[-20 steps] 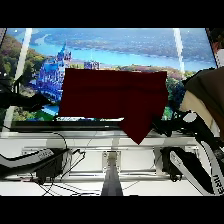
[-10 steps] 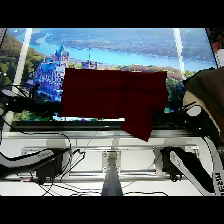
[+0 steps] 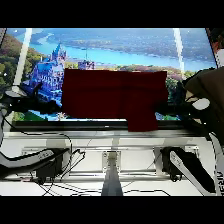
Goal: Fold the clothes and pants, and hang the long-sleeved shirts on hangers.
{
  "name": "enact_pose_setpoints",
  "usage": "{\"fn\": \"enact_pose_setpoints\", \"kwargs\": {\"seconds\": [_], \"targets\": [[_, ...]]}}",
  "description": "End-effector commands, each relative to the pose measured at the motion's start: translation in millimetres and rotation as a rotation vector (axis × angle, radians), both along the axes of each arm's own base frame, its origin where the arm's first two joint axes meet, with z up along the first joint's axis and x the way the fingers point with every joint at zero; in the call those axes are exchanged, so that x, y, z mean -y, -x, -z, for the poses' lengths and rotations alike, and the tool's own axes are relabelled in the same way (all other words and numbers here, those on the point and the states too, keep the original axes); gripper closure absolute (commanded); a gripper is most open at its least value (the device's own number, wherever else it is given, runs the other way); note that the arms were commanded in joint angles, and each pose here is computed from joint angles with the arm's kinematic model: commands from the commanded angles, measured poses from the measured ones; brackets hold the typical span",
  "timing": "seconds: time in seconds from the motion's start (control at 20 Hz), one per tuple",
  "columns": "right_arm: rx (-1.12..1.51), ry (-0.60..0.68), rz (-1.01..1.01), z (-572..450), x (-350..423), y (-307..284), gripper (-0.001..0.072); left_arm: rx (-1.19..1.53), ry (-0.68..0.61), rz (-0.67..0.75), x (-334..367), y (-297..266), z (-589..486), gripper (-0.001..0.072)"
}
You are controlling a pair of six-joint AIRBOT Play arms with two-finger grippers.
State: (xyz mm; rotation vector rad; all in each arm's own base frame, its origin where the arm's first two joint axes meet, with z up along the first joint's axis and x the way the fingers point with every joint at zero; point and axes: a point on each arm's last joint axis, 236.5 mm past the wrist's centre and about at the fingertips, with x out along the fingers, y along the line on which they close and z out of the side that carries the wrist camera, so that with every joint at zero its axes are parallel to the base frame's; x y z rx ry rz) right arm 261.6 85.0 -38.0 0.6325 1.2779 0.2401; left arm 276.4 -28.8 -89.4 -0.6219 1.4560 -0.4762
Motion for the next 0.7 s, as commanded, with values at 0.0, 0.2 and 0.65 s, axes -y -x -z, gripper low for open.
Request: {"fn": "enact_pose_setpoints", "kwargs": {"seconds": [0.0, 0.2, 0.65], "targets": [[0.194, -0.030, 0.080, -49, 3, -54, 0.0701, 0.237, 0.170, -0.132, 19, -76, -63, 0.0693], [0.430, -0.027, 0.376, -99, 47, -130, 0.0702, 0.460, 0.017, -0.395, -3, -179, -100, 0.0694], [0.498, 0.090, 0.583, -49, 88, -247, 0.0343, 0.749, -0.315, -0.698, 2, -269, -87, 0.0414]]}}
